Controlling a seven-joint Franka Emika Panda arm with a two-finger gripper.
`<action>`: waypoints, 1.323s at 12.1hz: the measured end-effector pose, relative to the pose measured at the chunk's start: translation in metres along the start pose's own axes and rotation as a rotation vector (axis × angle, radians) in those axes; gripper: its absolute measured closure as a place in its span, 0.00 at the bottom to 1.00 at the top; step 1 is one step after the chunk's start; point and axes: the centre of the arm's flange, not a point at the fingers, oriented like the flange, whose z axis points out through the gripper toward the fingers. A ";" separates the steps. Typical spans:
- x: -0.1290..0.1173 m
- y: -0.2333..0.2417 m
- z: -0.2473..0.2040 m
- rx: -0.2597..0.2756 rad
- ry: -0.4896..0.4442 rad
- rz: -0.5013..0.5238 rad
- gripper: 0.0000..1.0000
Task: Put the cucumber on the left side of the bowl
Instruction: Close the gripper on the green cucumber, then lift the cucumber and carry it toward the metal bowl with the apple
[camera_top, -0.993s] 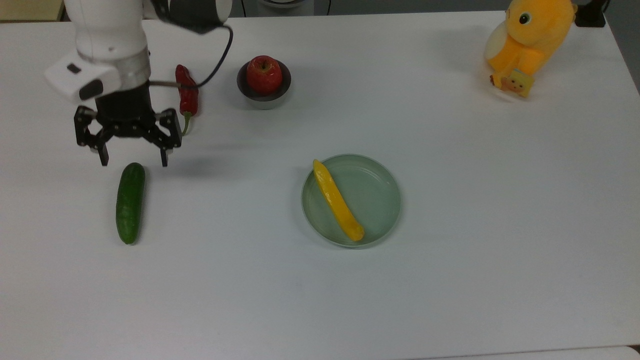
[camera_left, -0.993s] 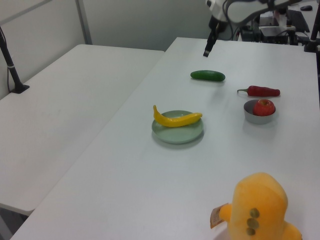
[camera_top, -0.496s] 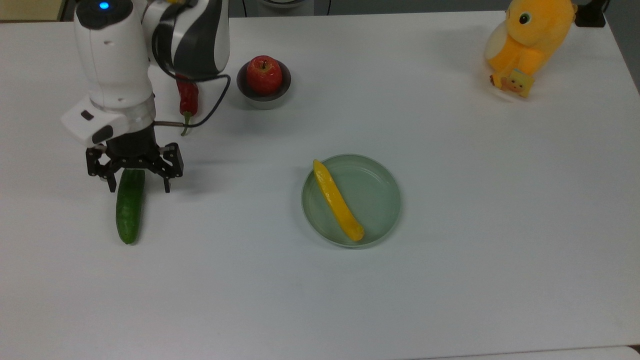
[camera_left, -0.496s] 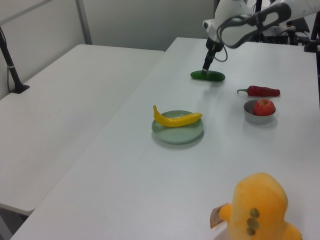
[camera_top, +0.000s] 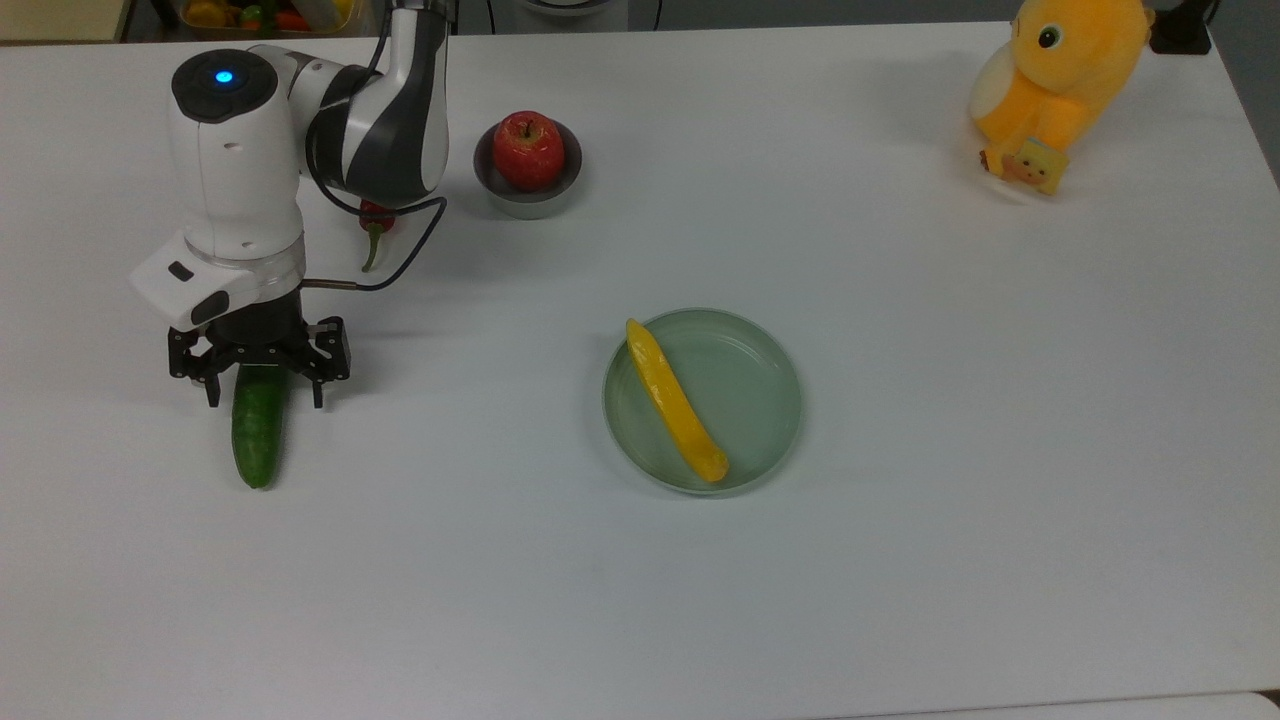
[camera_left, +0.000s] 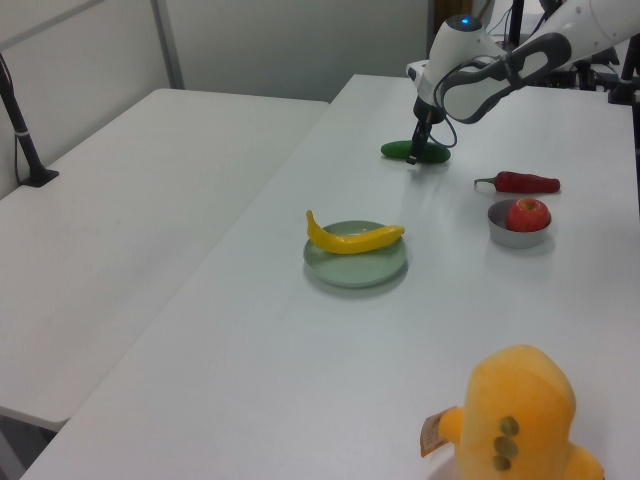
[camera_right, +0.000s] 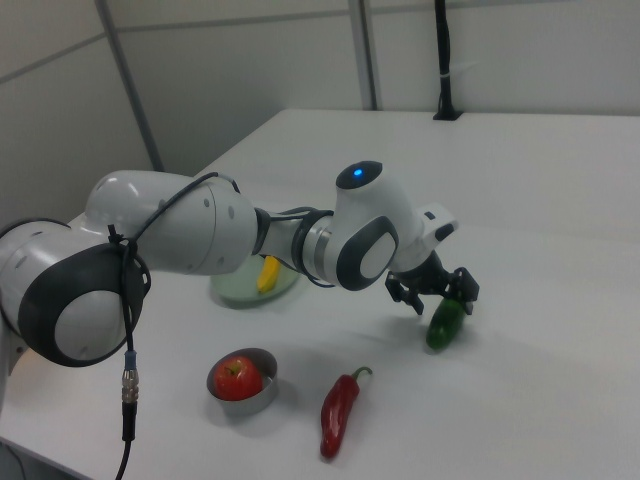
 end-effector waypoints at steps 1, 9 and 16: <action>-0.001 0.002 0.002 -0.002 -0.002 0.001 0.00; 0.006 0.005 -0.007 -0.023 0.013 -0.019 0.54; 0.033 0.018 -0.165 -0.006 0.030 0.009 0.54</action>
